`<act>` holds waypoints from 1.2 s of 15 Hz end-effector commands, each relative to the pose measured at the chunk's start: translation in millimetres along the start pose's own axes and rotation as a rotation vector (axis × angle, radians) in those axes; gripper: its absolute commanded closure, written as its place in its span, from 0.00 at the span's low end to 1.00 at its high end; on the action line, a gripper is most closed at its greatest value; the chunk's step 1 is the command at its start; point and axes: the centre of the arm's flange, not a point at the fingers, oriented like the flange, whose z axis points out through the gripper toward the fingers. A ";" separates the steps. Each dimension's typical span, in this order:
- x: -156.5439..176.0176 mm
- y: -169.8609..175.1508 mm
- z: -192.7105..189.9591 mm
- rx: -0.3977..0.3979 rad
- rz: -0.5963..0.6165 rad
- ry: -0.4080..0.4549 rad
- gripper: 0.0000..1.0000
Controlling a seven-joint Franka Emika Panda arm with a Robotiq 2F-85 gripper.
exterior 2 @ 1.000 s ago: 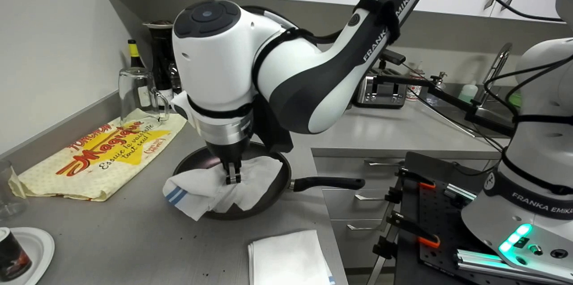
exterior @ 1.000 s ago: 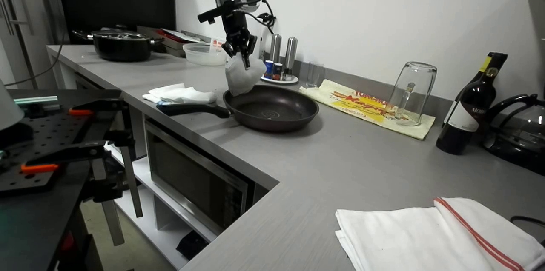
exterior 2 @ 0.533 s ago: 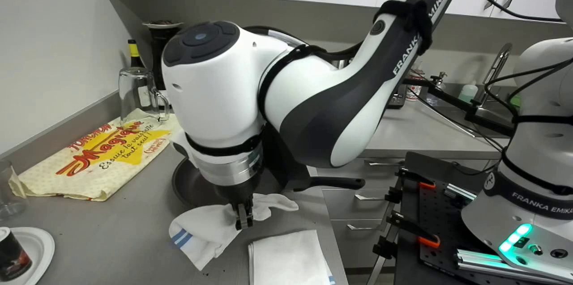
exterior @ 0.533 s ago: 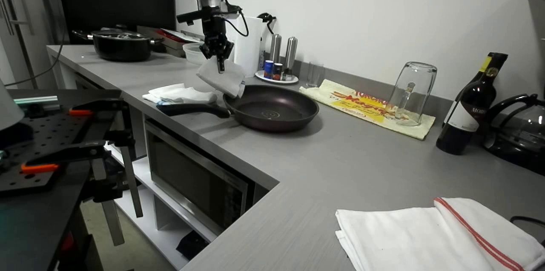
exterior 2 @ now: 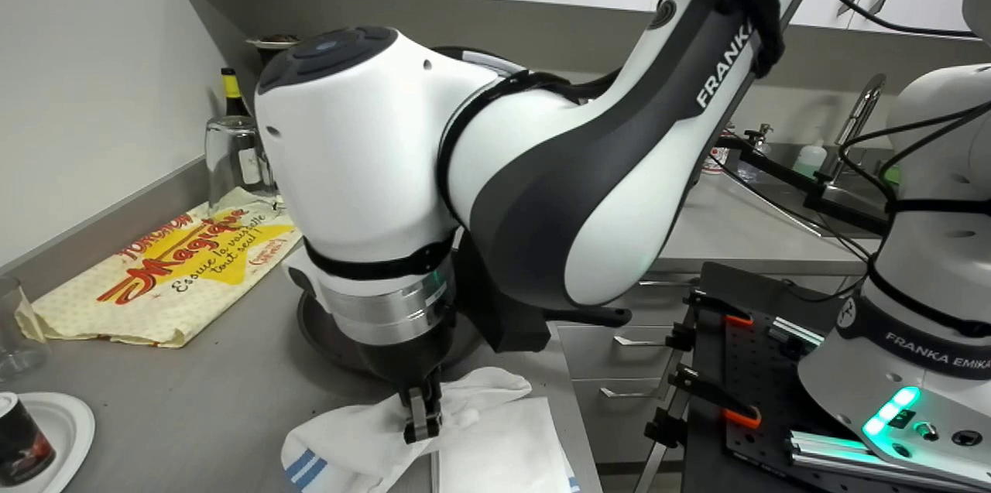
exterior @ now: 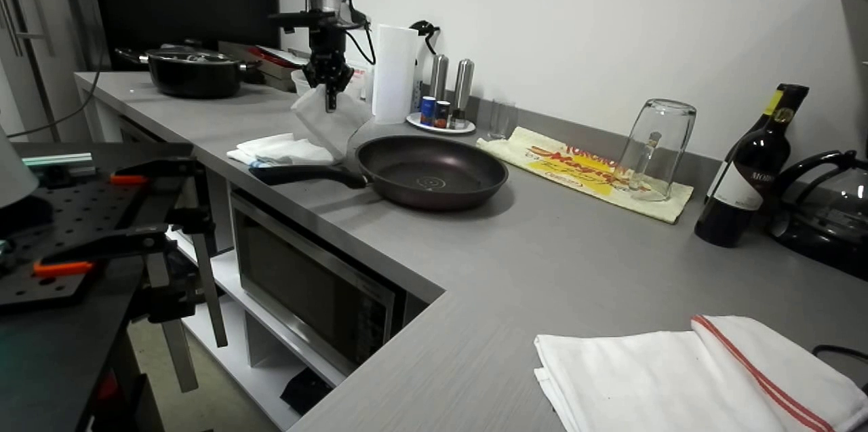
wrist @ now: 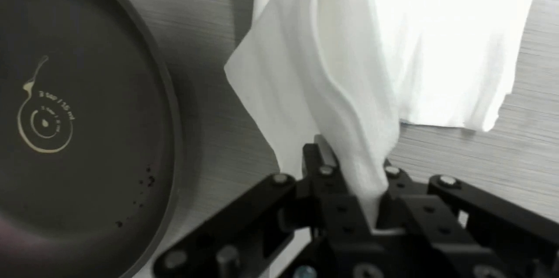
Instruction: Use the white and blue towel to wipe the pan
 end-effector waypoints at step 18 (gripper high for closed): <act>15.4 45.1 -14.3 0.307 0.062 0.099 0.11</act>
